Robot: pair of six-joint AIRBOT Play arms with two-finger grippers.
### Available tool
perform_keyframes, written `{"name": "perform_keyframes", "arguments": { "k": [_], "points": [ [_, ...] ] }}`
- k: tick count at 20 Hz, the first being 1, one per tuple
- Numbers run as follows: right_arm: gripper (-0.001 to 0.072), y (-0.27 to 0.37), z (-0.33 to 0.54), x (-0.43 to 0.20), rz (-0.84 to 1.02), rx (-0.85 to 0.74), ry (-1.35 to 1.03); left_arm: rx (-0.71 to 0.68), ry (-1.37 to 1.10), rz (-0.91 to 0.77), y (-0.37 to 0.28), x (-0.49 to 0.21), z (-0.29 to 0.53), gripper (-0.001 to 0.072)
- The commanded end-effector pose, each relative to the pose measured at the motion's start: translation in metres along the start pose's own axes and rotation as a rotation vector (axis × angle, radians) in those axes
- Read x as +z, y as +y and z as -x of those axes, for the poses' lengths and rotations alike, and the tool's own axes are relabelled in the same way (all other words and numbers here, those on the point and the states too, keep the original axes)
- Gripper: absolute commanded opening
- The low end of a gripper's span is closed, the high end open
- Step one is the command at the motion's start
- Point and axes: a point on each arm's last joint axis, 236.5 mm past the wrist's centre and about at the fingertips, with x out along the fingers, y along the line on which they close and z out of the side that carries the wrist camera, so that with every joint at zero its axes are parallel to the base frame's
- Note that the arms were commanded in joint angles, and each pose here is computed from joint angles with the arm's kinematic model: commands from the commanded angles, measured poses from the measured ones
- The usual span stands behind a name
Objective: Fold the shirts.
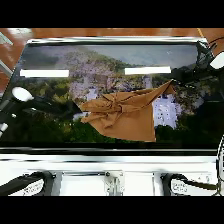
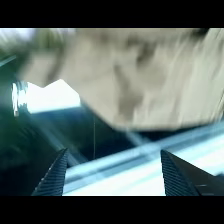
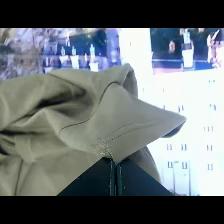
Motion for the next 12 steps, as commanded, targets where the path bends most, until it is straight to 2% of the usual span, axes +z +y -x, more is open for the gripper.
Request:
{"name": "perform_keyframes", "arguments": {
  "k": [1,9,12],
  "points": [
    [0.0053,-0.001,0.000,-0.002,0.003,-0.005,0.007,-0.011,0.103,0.031,-0.007,-0.059,-0.066,0.0673],
    [0.0053,-0.001,0.000,-0.002,0.010,-0.004,0.007,-0.077,0.036,0.213,-0.019,-0.057,-0.144,0.0677],
    [0.0053,-0.001,0.000,-0.002,0.010,-0.004,0.008,-0.077,0.014,0.207,-0.023,-0.053,-0.155,0.0675]
  ]
}}
